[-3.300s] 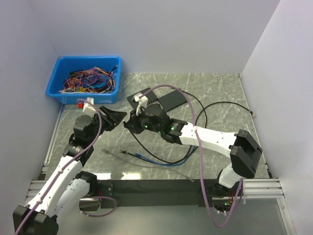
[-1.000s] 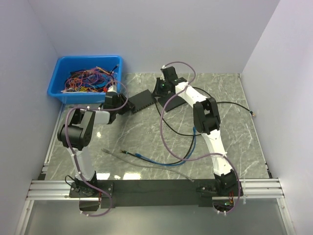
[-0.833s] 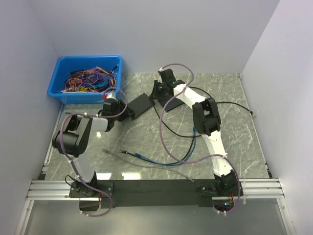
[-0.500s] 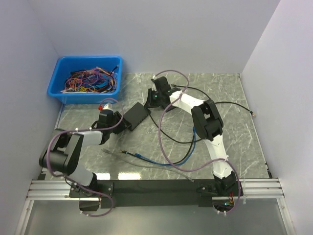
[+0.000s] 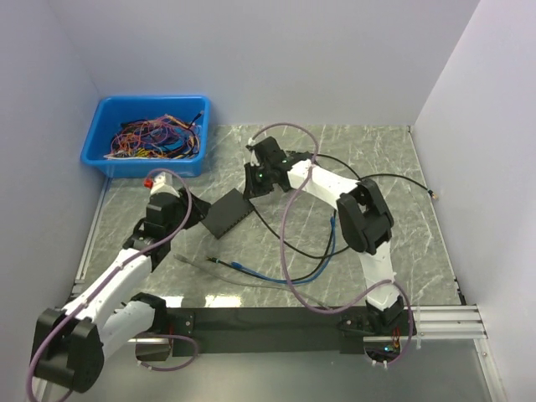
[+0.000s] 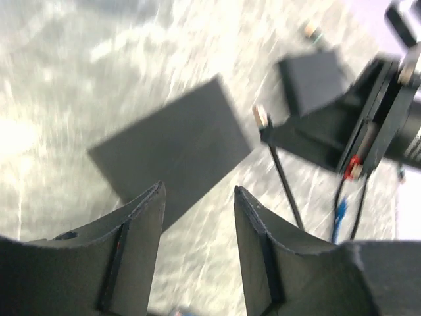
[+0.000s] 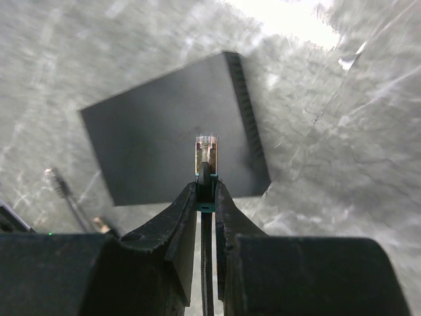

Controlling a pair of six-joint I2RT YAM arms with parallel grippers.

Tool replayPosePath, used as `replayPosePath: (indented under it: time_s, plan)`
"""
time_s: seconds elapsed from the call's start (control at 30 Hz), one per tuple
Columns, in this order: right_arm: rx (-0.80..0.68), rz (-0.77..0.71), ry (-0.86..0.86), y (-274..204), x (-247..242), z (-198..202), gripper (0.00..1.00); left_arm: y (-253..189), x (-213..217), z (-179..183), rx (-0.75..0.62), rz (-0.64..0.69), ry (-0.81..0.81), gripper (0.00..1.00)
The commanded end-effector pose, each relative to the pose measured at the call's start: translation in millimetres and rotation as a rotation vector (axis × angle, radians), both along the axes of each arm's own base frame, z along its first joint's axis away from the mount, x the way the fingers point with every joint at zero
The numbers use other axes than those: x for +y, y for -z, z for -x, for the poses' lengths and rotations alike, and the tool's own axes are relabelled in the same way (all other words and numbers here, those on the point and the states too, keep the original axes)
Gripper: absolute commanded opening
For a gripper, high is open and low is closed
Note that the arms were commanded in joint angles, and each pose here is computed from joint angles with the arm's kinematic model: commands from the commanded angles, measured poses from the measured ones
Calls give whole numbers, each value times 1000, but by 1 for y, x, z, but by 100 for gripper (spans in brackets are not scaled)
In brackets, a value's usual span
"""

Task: Insert the plug into the switch port

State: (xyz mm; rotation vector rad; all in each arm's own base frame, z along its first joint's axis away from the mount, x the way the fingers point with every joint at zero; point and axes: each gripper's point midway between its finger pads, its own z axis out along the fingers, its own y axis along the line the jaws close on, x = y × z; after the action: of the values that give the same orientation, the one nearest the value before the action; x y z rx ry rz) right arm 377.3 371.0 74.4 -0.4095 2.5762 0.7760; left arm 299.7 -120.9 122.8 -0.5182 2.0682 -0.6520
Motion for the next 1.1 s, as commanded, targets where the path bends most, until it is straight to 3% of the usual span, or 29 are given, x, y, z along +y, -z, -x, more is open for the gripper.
replayPosePath:
  time_s: [0.0, 0.07, 0.2, 0.33, 0.5, 0.7, 1.07]
  plan:
    - [-145, -25, 19, -67, -12, -4, 0, -26, 15, -7, -67, -75, -49, 52]
    - [-176, -33, 38, -77, -18, 2, 0, -27, 14, -9, -74, -66, -51, 53]
    - [-147, 25, 40, -44, -35, 39, 0, -28, 21, -25, -119, -79, -110, 53]
    - [-173, 38, 11, -32, -34, 75, 0, -31, 27, -45, -248, -108, -144, 56]
    - [-195, 48, -39, -4, -23, 118, 0, -17, 25, -68, -210, -101, -89, 56]
    - [-228, 64, -70, 10, -6, 126, 0, 7, 28, -87, -186, 56, -9, 55]
    - [-253, 115, -110, 19, 21, 116, 0, 50, 7, -105, -107, 109, 103, 50]
